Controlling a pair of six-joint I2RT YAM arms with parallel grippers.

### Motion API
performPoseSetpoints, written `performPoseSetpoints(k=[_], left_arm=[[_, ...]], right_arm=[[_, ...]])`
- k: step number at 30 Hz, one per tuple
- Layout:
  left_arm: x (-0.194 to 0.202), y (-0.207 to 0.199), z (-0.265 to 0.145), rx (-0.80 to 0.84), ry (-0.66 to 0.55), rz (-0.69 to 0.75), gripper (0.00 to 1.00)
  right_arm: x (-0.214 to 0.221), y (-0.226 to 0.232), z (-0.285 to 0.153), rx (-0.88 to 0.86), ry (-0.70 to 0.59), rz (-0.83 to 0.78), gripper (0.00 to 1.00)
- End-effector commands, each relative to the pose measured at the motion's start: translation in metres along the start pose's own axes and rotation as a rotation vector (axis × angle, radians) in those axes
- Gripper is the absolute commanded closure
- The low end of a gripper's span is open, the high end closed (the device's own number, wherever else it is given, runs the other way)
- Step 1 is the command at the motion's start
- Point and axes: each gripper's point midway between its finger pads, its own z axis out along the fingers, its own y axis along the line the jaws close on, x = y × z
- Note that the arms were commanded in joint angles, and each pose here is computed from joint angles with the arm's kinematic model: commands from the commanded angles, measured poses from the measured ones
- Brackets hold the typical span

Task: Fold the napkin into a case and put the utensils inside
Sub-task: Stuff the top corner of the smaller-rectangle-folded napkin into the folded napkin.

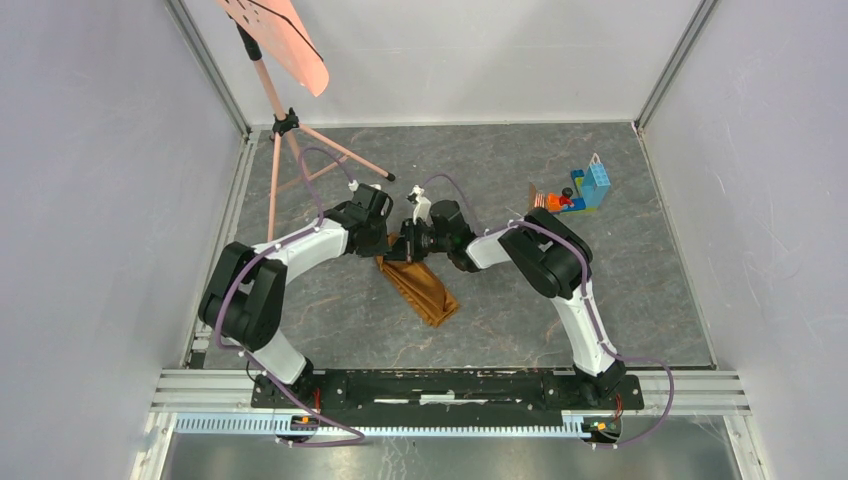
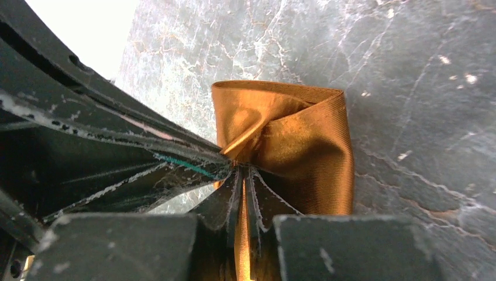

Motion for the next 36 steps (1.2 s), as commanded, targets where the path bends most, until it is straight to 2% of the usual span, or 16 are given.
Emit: performPoseSetpoints(k=[1,3,5,6,9,13,21,26,29,33,36], left_arm=[[-0.004,-0.020,0.001,0.076,-0.012,-0.064,0.88],[-0.006,-0.019,-0.004,0.086,-0.017,-0.069,0.81],[-0.011,-0.017,-0.012,0.102,-0.026,-0.088,0.61],[-0.014,-0.017,-0.017,0.116,-0.034,-0.105,0.55],[-0.022,-0.007,-0.030,0.154,-0.062,-0.187,0.52],[-0.032,0.013,-0.032,0.186,-0.117,-0.317,0.57],[0.004,0.021,0.022,0.185,0.035,-0.407,0.76],[0.029,0.010,0.035,0.205,0.067,-0.414,0.82],[0.041,0.010,0.036,0.211,0.078,-0.438,0.84],[0.033,0.015,0.027,0.200,0.046,-0.423,0.84],[0.024,0.015,0.012,0.214,0.019,-0.416,0.76]], right_arm=[[-0.029,0.004,-0.001,-0.001,-0.078,-0.040,0.90],[-0.026,0.000,-0.004,-0.001,-0.071,-0.033,0.90],[-0.023,-0.002,-0.007,-0.011,-0.063,-0.033,0.88],[-0.021,-0.002,-0.008,-0.011,-0.058,-0.033,0.87],[-0.020,-0.002,-0.011,-0.016,-0.057,-0.038,0.86],[-0.022,-0.002,-0.009,-0.019,-0.057,-0.041,0.85],[-0.021,-0.005,-0.008,0.002,-0.057,-0.043,0.87],[-0.014,-0.002,0.004,0.014,-0.053,-0.028,0.89],[-0.019,0.007,0.019,-0.010,-0.061,-0.011,0.91],[-0.024,0.012,0.015,-0.021,-0.068,-0.007,0.91],[-0.029,0.019,-0.008,-0.026,-0.075,-0.028,0.88]])
